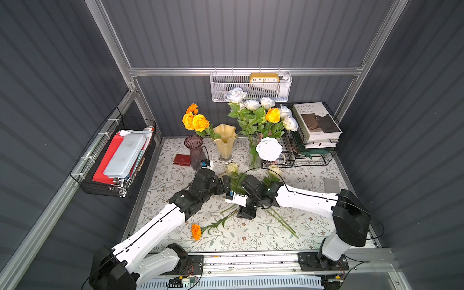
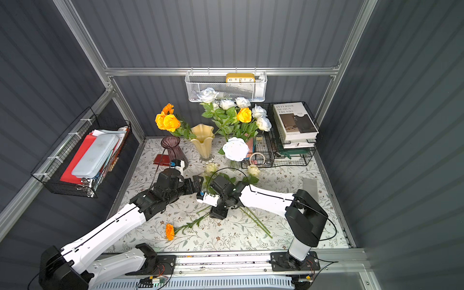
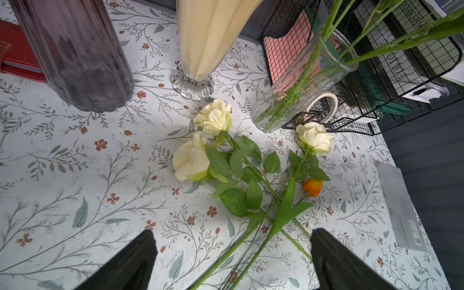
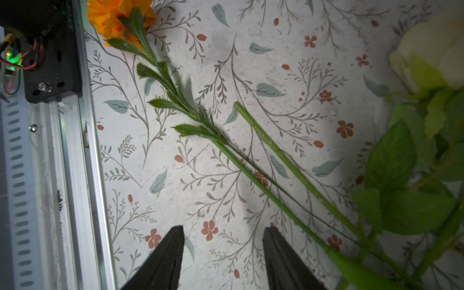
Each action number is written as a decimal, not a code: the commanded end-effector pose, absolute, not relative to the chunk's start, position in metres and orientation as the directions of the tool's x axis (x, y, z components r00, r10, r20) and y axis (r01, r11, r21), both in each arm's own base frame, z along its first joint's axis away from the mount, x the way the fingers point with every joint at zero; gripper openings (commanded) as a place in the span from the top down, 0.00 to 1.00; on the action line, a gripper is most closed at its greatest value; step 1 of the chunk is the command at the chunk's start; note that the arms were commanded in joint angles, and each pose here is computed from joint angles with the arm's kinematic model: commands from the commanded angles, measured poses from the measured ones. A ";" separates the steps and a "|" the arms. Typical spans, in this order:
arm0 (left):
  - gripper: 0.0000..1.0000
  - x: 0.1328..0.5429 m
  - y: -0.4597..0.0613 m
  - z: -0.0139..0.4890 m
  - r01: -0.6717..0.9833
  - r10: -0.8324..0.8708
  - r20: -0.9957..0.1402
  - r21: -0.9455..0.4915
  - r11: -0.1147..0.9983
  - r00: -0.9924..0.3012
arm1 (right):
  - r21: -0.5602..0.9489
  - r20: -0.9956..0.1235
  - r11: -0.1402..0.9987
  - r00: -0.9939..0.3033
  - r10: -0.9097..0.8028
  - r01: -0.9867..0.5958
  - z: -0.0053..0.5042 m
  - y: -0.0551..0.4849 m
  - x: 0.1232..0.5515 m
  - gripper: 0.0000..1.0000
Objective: Arrange the flowers in different vases according to their colors
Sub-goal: Pick up the flower at the center of the board.
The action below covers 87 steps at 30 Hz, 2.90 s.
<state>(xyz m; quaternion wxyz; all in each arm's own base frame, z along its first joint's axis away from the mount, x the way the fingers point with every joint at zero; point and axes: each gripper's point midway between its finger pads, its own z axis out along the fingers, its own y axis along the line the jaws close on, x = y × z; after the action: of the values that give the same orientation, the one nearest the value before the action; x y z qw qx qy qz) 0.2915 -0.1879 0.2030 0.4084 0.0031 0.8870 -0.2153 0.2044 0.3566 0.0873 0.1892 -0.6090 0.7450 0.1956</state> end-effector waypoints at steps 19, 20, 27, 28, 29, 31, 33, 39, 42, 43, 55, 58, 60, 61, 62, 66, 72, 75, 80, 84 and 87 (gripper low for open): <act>0.03 0.253 -0.207 0.189 0.298 -0.120 -0.646 -0.498 0.814 -0.754 | 0.169 -0.638 0.734 -0.641 -0.427 -0.657 0.143 0.279 0.274 0.55; 0.04 0.246 -0.211 0.184 0.292 -0.122 -0.624 -0.518 0.804 -0.772 | 0.211 -0.649 0.755 -0.667 -0.367 -0.621 0.149 0.269 0.274 0.55; 0.09 0.202 -0.251 0.150 0.334 -0.010 -0.545 -0.528 0.781 -0.838 | 0.297 -0.663 0.832 -0.728 -0.173 -0.468 0.170 0.219 0.269 0.54; 0.09 0.197 -0.257 0.143 0.345 0.020 -0.539 -0.510 0.788 -0.842 | 0.297 -0.661 0.835 -0.731 -0.170 -0.463 0.169 0.216 0.268 0.54; 0.09 0.193 -0.264 0.136 0.363 0.059 -0.537 -0.483 0.797 -0.842 | 0.296 -0.659 0.839 -0.733 -0.166 -0.456 0.169 0.213 0.268 0.54; 0.11 0.190 -0.271 0.119 0.391 0.127 -0.532 -0.421 0.819 -0.837 | 0.299 -0.654 0.844 -0.740 -0.159 -0.446 0.166 0.209 0.268 0.54; 0.15 0.192 -0.279 0.106 0.418 0.186 -0.529 -0.363 0.833 -0.828 | 0.306 -0.645 0.847 -0.749 -0.151 -0.434 0.163 0.207 0.268 0.54; 0.17 0.213 -0.284 0.083 0.409 0.239 -0.526 -0.234 0.882 -0.816 | 0.307 -0.633 0.847 -0.758 -0.158 -0.434 0.161 0.204 0.266 0.55; 0.21 0.220 -0.293 0.081 0.443 0.276 -0.537 -0.210 0.872 -0.797 | 0.305 -0.637 0.850 -0.755 -0.153 -0.430 0.160 0.200 0.266 0.55; 0.24 0.222 -0.296 0.079 0.453 0.289 -0.534 -0.205 0.868 -0.794 | 0.307 -0.638 0.848 -0.755 -0.153 -0.431 0.160 0.200 0.266 0.55; 0.39 0.225 -0.317 0.062 0.526 0.376 -0.509 -0.187 0.830 -0.774 | 0.305 -0.634 0.852 -0.759 -0.152 -0.425 0.156 0.195 0.263 0.55; 0.39 0.227 -0.320 0.056 0.525 0.381 -0.499 -0.182 0.831 -0.778 | 0.309 -0.633 0.850 -0.759 -0.151 -0.427 0.155 0.195 0.263 0.55; 0.39 0.227 -0.322 0.053 0.531 0.388 -0.497 -0.184 0.827 -0.776 | 0.309 -0.635 0.850 -0.758 -0.150 -0.427 0.155 0.195 0.262 0.55; 0.39 0.227 -0.323 0.052 0.535 0.392 -0.496 -0.185 0.824 -0.775 | 0.308 -0.634 0.851 -0.759 -0.150 -0.426 0.154 0.194 0.261 0.55; 0.40 0.227 -0.325 0.049 0.539 0.397 -0.491 -0.185 0.822 -0.775 | 0.307 -0.633 0.851 -0.759 -0.151 -0.426 0.153 0.193 0.261 0.55; 0.40 0.228 -0.328 0.041 0.546 0.410 -0.482 -0.181 0.818 -0.774 | 0.303 -0.628 0.854 -0.762 -0.155 -0.423 0.149 0.191 0.259 0.55; 0.40 0.231 -0.330 0.035 0.552 0.421 -0.482 -0.168 0.817 -0.769 | 0.302 -0.633 0.852 -0.758 -0.157 -0.428 0.149 0.190 0.259 0.55; 0.41 0.232 -0.329 0.035 0.553 0.423 -0.484 -0.160 0.818 -0.766 | 0.302 -0.634 0.850 -0.756 -0.160 -0.433 0.149 0.191 0.259 0.55; 0.43 0.232 -0.333 0.030 0.560 0.432 -0.475 -0.166 0.812 -0.767 | 0.302 -0.631 0.849 -0.758 -0.163 -0.434 0.147 0.191 0.259 0.55; 0.49 0.230 -0.332 0.023 0.562 0.442 -0.459 -0.161 0.811 -0.770 | 0.299 -0.635 0.850 -0.755 -0.163 -0.434 0.148 0.190 0.260 0.55; 0.54 0.229 -0.332 0.020 0.565 0.446 -0.457 -0.162 0.809 -0.770 | 0.300 -0.637 0.849 -0.754 -0.162 -0.435 0.148 0.190 0.259 0.55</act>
<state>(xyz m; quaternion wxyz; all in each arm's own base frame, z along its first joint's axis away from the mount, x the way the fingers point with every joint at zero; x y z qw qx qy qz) 0.2321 -0.3275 0.0232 0.2107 0.2605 0.9314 -0.1423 0.2596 0.1916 0.1466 0.3034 -0.1598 0.9136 0.2186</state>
